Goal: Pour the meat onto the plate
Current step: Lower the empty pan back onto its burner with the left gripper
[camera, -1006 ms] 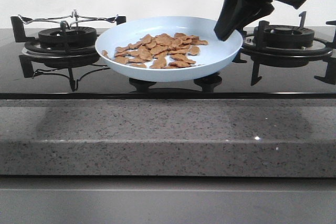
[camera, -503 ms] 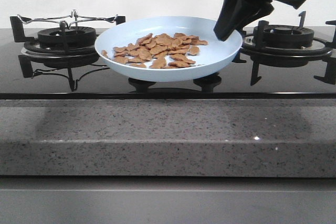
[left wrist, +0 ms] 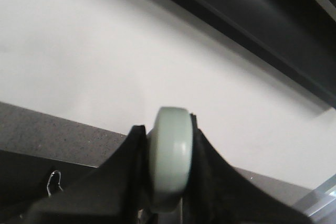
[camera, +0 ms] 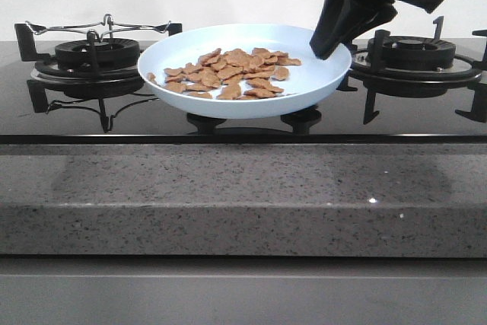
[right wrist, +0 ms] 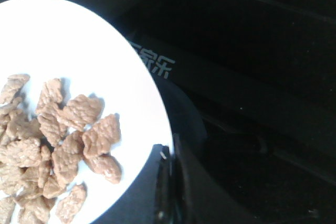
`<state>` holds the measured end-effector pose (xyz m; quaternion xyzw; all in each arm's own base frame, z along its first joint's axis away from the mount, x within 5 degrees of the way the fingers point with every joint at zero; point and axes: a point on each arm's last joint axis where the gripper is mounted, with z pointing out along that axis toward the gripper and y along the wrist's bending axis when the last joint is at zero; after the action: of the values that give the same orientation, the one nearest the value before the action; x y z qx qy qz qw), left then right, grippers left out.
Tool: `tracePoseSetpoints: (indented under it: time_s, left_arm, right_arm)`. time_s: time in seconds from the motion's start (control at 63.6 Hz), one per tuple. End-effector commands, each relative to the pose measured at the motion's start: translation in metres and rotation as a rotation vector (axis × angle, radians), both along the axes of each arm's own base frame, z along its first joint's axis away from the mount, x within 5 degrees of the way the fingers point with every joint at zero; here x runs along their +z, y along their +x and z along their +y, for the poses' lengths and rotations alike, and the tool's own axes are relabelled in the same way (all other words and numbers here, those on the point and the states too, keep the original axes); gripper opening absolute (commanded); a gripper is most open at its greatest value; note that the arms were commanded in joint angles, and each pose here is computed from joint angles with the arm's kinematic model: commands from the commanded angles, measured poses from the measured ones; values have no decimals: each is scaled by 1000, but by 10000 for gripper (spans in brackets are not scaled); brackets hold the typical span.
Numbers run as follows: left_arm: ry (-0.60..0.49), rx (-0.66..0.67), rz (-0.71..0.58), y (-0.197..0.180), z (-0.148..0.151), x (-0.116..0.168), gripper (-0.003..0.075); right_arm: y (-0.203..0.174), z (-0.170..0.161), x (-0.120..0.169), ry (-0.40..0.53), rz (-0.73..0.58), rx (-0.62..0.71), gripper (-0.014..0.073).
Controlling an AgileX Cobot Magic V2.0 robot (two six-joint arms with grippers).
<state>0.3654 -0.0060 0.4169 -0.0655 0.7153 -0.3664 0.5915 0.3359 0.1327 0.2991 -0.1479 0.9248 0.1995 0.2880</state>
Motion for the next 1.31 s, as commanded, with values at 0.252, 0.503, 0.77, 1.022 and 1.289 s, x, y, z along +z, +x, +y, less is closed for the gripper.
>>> tracePoseSetpoints:
  time_s: [0.252, 0.503, 0.77, 1.022, 1.289]
  left_arm:
    - [-370, -45, 118, 38, 41, -37, -20]
    - [-435, -94, 239, 56, 46, -77, -20]
    - [-342, -100, 301, 57, 45, -91, -7]
    - [-264, -98, 324, 56, 45, -97, 330]
    - [-201, -70, 319, 48, 66, -92, 525]
  right_arm:
    - [-4, -2, 27, 43, -98, -11, -67]
    - [-4, -2, 27, 43, -98, -11, -67]
    - [-4, -2, 27, 43, -98, -11, -67]
    - [-4, -2, 27, 43, -98, -11, -67]
    - [-4, -2, 27, 43, -98, -11, -67]
